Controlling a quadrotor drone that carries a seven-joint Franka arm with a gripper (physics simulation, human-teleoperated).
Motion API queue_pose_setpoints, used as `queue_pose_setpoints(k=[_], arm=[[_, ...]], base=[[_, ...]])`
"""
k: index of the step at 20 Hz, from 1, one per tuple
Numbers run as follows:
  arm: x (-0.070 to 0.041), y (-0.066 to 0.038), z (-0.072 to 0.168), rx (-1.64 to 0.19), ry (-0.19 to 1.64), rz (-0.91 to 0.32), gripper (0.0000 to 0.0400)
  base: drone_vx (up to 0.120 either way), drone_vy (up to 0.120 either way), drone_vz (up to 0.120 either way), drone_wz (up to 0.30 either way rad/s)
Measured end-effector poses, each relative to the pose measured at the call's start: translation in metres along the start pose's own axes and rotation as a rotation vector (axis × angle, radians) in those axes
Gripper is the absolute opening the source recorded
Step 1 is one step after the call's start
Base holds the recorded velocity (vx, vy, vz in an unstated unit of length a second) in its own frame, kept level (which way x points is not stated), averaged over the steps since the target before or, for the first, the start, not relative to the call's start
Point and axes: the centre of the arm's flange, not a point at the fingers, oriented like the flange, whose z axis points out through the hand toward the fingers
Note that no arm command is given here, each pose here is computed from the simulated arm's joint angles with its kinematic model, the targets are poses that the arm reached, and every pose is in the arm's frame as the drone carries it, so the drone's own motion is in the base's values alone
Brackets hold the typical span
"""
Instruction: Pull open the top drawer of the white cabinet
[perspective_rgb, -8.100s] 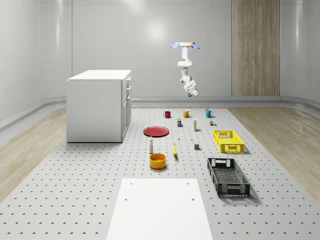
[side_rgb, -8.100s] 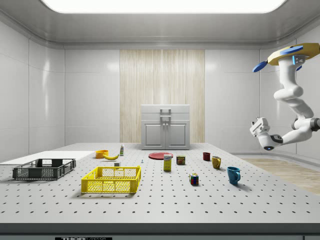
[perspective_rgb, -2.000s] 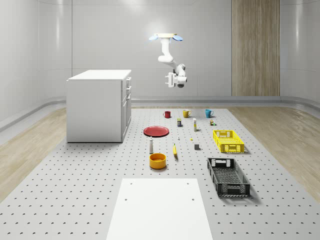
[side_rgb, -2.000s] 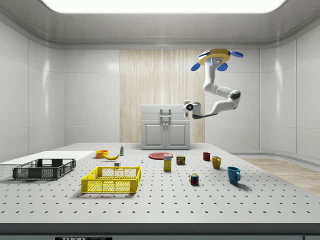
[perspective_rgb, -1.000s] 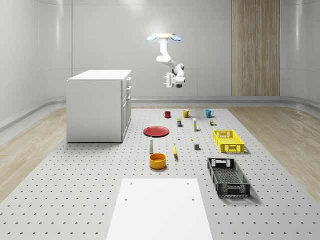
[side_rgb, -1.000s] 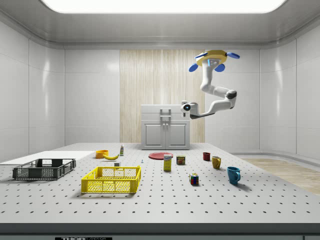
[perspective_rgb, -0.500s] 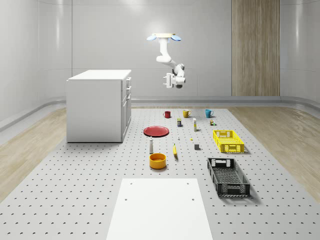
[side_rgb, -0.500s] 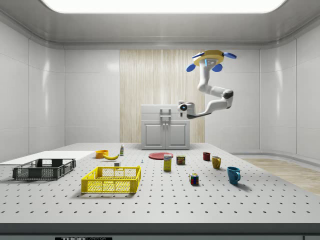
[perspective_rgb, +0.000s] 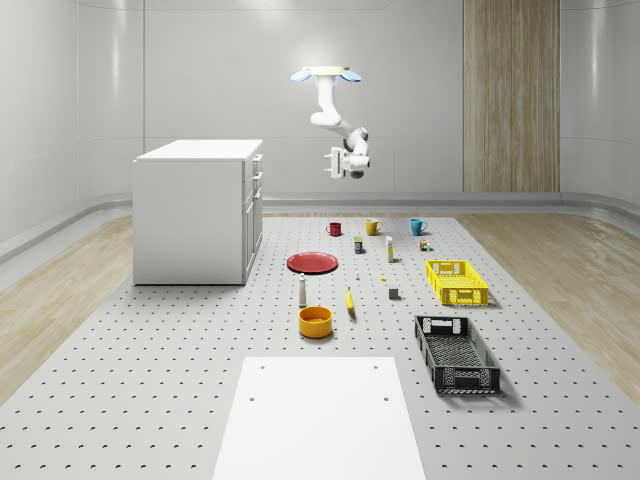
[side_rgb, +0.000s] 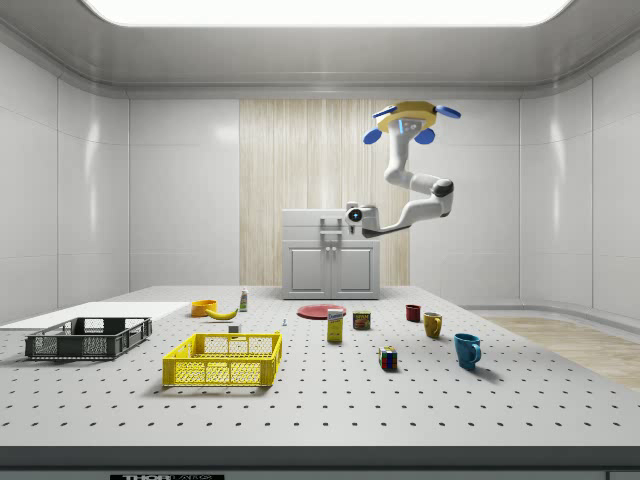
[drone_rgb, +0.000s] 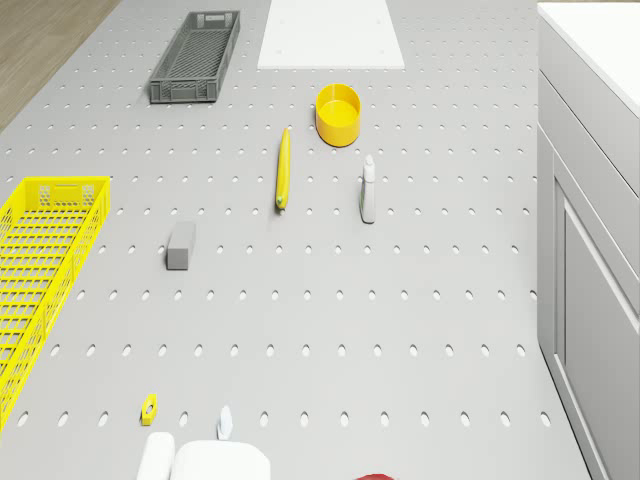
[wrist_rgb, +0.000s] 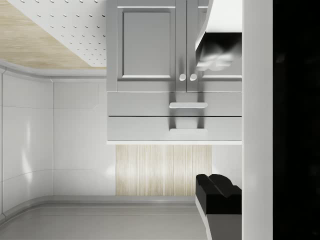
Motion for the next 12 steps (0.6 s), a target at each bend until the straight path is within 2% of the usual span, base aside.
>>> queue_pose_setpoints(k=[4,7,9,12], arm=[[0.0,0.0,0.0,0.0,0.0,0.0,0.0305],[0.0,0.0,0.0,0.0,0.0,0.0,0.0305],[0.0,0.0,0.0,0.0,0.0,0.0,0.0305],[0.0,0.0,0.0004,0.0,0.0,0.0,0.0305]], base=[[0.12,0.0,0.0,0.0],[0.12,-0.093,0.0,0.0],[0.12,0.0,0.0,0.0],[0.027,0.0,0.0,0.0]])
